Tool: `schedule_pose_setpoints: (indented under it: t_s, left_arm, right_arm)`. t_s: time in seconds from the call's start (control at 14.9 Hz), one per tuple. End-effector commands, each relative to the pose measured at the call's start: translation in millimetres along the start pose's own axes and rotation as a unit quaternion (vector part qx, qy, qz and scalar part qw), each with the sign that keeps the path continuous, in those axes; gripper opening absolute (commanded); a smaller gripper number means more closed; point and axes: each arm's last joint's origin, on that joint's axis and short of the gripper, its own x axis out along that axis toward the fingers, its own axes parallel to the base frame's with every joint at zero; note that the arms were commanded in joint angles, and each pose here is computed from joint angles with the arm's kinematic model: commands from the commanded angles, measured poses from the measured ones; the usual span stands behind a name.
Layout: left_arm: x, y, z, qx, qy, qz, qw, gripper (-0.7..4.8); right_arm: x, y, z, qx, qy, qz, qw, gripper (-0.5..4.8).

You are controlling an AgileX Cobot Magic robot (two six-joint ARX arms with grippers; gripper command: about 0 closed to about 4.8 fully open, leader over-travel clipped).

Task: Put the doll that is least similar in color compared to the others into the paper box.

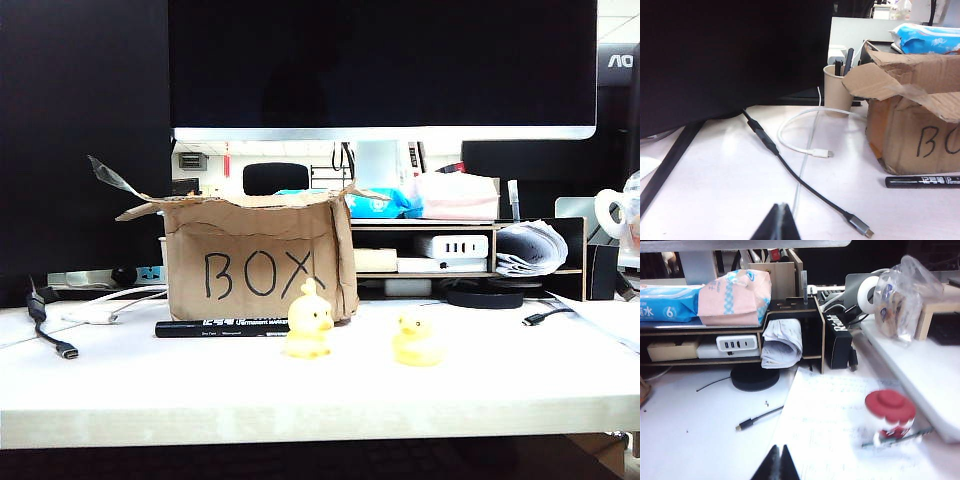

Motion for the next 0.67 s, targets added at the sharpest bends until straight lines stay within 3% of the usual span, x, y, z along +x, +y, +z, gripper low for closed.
schedule_pose_setpoints:
  t_s: [0.07,0.67]
  left_arm:
    - [-0.1,-0.1,1.6,0.000,-0.007,0.000,1.000,-0.05]
    - [-0.1,-0.1,1.4,0.000,-0.006,0.000,1.000,-0.05]
  right_arm:
    - [1.9,-0.5,-15.1,0.008,-0.001,0.000,1.000,-0.05]
    - [2.7,3.0,-24.4,0.009,-0.043,0.022,0.999,-0.05]
